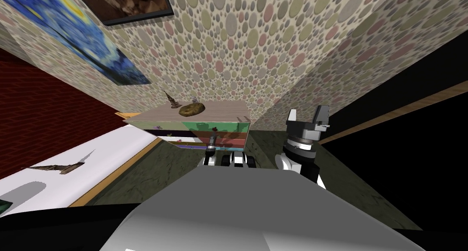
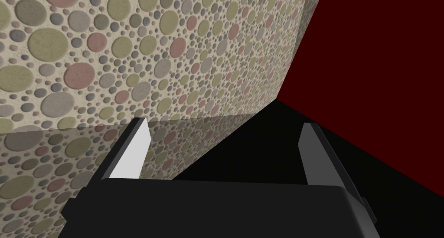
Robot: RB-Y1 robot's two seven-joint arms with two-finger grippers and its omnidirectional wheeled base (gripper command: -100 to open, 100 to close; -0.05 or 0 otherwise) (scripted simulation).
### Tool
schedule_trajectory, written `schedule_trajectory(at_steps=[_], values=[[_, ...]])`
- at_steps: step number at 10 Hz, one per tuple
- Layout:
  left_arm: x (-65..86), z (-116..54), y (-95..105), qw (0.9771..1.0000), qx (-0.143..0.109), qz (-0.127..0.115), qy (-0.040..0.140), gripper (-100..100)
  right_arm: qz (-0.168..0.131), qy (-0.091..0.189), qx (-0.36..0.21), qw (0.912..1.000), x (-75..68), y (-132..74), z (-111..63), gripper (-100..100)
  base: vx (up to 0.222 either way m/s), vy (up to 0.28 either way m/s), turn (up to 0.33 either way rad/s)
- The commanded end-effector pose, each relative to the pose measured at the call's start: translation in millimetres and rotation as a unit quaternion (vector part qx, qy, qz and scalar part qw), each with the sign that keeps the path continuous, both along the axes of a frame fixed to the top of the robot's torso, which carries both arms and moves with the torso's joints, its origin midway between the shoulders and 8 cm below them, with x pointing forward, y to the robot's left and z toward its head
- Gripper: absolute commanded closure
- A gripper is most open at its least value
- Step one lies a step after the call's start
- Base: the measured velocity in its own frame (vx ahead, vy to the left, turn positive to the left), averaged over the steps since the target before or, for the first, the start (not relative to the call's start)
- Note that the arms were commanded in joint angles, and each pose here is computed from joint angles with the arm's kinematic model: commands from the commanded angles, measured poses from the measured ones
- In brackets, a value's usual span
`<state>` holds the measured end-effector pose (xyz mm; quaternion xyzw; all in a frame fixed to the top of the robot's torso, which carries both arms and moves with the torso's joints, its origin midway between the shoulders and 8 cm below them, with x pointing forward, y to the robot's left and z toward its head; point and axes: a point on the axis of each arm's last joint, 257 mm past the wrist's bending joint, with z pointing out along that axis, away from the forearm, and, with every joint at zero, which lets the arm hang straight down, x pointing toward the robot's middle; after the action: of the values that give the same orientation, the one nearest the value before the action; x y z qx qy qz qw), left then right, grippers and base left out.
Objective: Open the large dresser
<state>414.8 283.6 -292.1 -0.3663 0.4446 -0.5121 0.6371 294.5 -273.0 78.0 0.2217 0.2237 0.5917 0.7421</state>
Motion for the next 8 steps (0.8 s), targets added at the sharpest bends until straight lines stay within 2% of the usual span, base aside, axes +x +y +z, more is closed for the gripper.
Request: schedule_trajectory(at_steps=[1, 8], values=[[9.6, 6.0, 7.9, 1.0000, 0.005, 0.002, 0.001, -100, 0.000, 0.000, 0.000, 1.0000, 0.0, 0.0, 0.0, 0, -0.028, -0.027, 0.050], [43.6, 17.1, 16.1, 0.9998, -0.008, 0.012, 0.015, -100, 0.000, 0.000, 0.000, 1.0000, 0.0, 0.0, 0.0, 0, -0.043, -0.034, 0.036]])
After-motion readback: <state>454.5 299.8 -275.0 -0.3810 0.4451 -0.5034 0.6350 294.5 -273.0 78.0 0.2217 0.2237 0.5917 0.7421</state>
